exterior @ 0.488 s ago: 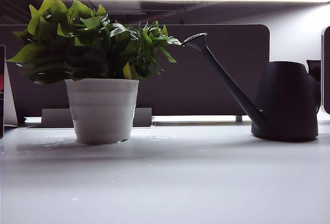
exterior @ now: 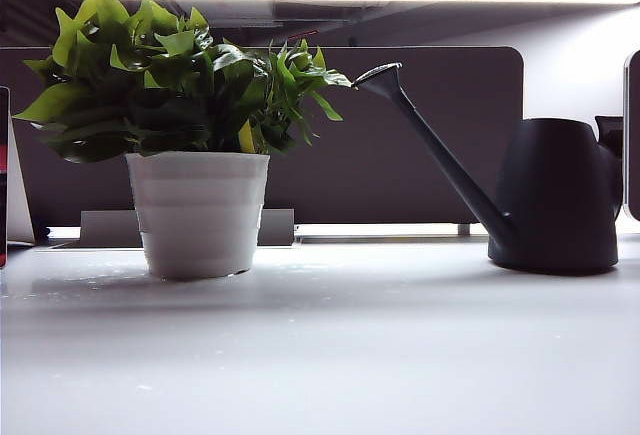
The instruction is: Pick up the watering can from the table, water the potted plant, and put the can back.
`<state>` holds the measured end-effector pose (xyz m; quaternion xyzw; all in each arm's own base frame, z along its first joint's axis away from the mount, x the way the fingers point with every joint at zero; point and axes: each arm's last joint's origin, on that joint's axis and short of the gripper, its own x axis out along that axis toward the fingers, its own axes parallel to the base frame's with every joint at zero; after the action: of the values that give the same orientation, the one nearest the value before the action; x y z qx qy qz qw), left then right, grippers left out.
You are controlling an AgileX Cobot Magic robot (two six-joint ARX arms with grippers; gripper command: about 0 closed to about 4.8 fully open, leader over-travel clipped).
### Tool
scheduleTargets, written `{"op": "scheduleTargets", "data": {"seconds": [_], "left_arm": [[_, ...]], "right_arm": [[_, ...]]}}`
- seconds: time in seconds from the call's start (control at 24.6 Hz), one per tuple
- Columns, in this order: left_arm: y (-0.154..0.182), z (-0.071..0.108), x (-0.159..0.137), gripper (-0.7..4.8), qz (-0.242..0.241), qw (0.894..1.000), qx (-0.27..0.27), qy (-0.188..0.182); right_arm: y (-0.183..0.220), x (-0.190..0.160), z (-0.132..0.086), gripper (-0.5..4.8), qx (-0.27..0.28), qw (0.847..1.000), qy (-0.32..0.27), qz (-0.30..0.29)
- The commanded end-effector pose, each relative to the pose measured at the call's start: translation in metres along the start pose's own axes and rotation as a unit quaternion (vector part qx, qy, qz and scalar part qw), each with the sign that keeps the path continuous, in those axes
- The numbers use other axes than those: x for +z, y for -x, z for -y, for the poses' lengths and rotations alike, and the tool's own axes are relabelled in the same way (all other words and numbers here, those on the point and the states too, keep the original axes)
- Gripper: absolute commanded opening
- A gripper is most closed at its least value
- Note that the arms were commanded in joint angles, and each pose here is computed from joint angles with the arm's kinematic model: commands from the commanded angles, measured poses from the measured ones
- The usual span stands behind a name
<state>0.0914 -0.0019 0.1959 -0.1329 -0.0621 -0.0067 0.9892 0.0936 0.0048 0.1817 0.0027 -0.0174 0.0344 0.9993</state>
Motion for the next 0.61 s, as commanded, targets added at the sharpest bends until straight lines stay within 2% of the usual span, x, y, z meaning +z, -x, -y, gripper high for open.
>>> {"op": "scheduleTargets", "data": {"seconds": [0.04, 0.2, 0.33, 0.37, 0.45, 0.57, 0.61], "left_arm": [[0.004, 0.010, 0.028, 4.79, 0.062, 0.994, -0.064, 0.059], [0.011, 0.022, 0.060, 4.79, 0.089, 0.986, -0.130, 0.049], [0.003, 0.030, 0.085, 4.79, 0.088, 0.983, -0.159, 0.032], [-0.007, 0.035, 0.097, 4.79, 0.089, 0.981, -0.171, 0.015], [-0.029, 0.041, 0.116, 4.79, 0.092, 0.980, -0.177, 0.010], [-0.060, 0.049, 0.133, 4.79, 0.085, 0.975, -0.207, 0.005], [-0.078, 0.055, 0.138, 4.79, 0.064, 0.972, -0.225, 0.002]], "right_arm": [[0.007, 0.031, 0.000, 4.69, -0.003, 0.999, 0.006, 0.042], [0.013, 0.090, -0.001, 4.79, -0.005, 0.996, 0.035, 0.082], [-0.001, 0.130, -0.001, 4.79, -0.005, 0.997, 0.038, 0.070], [-0.012, 0.150, 0.000, 4.79, -0.005, 0.997, 0.041, 0.066], [-0.030, 0.172, 0.000, 4.79, -0.007, 0.995, 0.069, 0.066], [-0.059, 0.184, 0.001, 4.79, -0.010, 0.995, 0.083, 0.062], [-0.074, 0.183, 0.005, 4.79, -0.031, 0.995, 0.082, 0.052]]}}
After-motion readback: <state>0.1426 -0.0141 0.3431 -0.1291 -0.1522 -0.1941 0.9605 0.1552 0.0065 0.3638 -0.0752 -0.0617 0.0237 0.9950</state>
